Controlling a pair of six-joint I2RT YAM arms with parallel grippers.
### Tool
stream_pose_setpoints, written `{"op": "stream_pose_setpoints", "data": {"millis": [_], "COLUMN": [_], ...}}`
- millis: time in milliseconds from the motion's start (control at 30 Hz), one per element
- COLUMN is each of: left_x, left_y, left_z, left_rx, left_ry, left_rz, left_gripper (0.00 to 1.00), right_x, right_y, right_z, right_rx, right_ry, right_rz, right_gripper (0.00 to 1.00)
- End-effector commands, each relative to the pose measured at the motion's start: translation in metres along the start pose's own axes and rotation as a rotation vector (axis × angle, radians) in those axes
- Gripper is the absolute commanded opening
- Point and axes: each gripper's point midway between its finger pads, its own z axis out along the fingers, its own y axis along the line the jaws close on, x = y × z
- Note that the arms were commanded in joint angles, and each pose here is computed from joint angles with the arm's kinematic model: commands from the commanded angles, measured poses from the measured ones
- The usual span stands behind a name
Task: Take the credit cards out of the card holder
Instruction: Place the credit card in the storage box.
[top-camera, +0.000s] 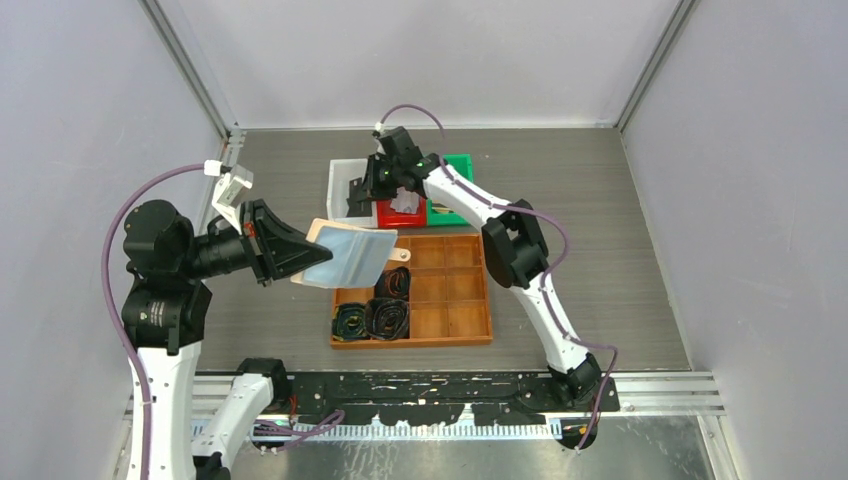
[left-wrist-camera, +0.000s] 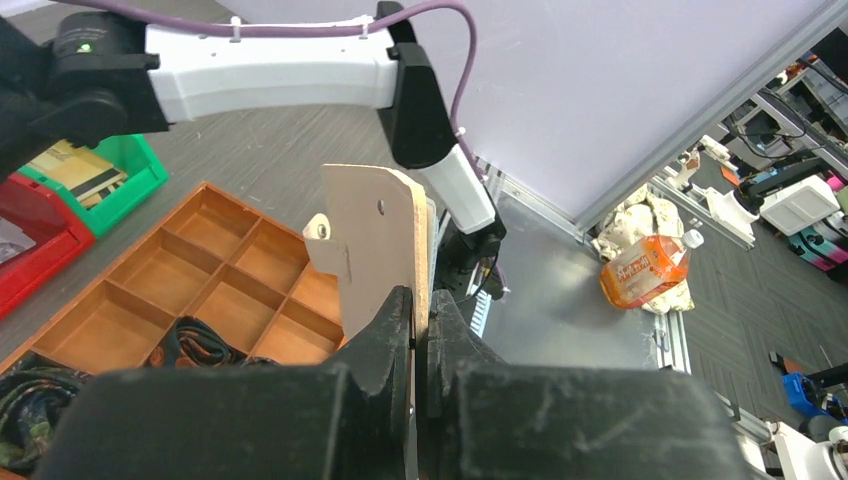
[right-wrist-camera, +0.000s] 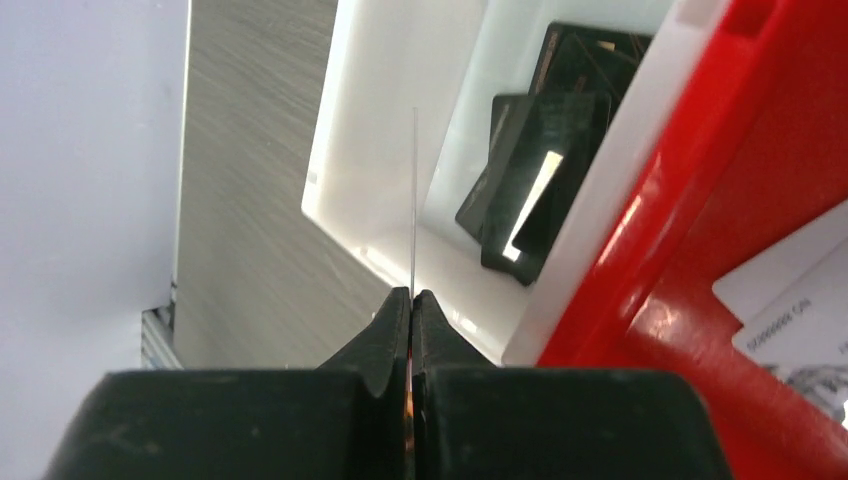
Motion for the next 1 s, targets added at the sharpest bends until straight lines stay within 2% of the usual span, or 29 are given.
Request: {"op": "stream_pose_setpoints", "data": {"millis": [0, 167, 233, 333, 433, 567, 733, 833, 900, 967], "left_x": [-0.003, 0.000, -0.001, -0.002, -0.003, -0.005, -0.007, -0.009, -0.012, -0.013], "left_y": [-0.007, -0.010, -0.012, -0.014, -0.015, -0.016, -0.017, -0.020, -0.022, -0.025], "left_z": [-0.002, -0.003, -0.004, -0.004, -0.004, -0.004, -0.004, -0.004, -0.005, -0.005], "left_rx": [0.013, 0.023, 0.025, 0.027, 0.027, 0.028, 0.029, 0.032, 0.037, 0.043], "left_ry": [-0.010, -0.006, -0.007, -0.008, -0.011, -0.015, -0.020, -0.027, -0.033, -0.037], "left_rz": [0.052, 0.054, 0.059, 0.063, 0.064, 0.065, 0.069, 0.069, 0.069, 0.069], "left_gripper": [0.00, 0.00, 0.00, 0.00, 0.00, 0.00, 0.00, 0.00, 0.00, 0.00], "right_x": [-0.041, -0.052, -0.056, -0.058, -0.060, -0.068, -0.083, -0.076, -0.067, -0.050], "right_y": [0.017, 0.010, 0.007, 0.006, 0.008, 0.020, 0.067, 0.102, 0.139, 0.158], "right_z": [-0.004, 0.010, 0.012, 0.013, 0.010, -0.009, -0.061, -0.102, -0.152, -0.188], "right_rx": [0.029, 0.052, 0.061, 0.068, 0.067, 0.055, -0.044, -0.160, -0.300, -0.403], "right_ry": [-0.112, -0.164, -0.185, -0.195, -0.201, -0.233, -0.302, -0.318, -0.347, -0.352], "right_rz": [-0.065, -0.053, -0.059, -0.064, -0.067, -0.080, -0.109, -0.119, -0.152, -0.182], "right_gripper": [0.01, 0.01, 0.05, 0.21, 0.45, 0.58, 0.64, 0.68, 0.71, 0.74]}}
